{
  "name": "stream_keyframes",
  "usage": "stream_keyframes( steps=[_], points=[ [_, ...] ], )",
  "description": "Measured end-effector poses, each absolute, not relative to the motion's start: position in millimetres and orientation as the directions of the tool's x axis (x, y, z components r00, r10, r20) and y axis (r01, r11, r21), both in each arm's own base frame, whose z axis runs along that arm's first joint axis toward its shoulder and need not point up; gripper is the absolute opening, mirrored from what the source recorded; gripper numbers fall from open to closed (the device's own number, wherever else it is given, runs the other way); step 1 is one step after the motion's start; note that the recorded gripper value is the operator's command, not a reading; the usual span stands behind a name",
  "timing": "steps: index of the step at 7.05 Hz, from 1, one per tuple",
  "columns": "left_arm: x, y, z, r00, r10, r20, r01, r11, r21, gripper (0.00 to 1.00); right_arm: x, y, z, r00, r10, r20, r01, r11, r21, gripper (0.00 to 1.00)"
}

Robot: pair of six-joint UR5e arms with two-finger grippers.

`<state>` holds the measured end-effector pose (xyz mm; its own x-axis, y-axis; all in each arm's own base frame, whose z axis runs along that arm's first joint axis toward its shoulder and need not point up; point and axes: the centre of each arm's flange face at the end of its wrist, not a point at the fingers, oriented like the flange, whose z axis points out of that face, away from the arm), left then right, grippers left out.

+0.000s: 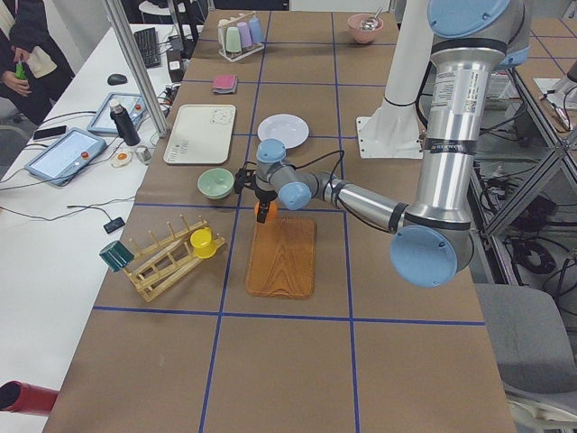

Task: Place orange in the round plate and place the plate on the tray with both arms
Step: 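Lift the orange with the left gripper and carry it over the white plate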

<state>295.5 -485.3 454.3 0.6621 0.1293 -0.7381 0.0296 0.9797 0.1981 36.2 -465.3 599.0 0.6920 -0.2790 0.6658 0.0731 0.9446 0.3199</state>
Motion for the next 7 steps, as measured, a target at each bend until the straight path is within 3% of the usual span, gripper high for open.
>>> stream_keyframes(
  steps=[3,7],
  points=[
    [354.7,-523.1,307.6,0.645,0.045,-0.763,0.074,0.99,0.121,0.0,35.8,-466.5,593.7,0.691,-0.233,0.684,0.033,0.956,0.293,1.0],
    [508.5,-528.9,179.3,0.627,-0.107,-0.771,0.176,0.984,0.007,0.0,12.4,-475.5,561.7,0.678,-0.129,0.723,-0.056,0.972,0.226,1.0]
  ],
)
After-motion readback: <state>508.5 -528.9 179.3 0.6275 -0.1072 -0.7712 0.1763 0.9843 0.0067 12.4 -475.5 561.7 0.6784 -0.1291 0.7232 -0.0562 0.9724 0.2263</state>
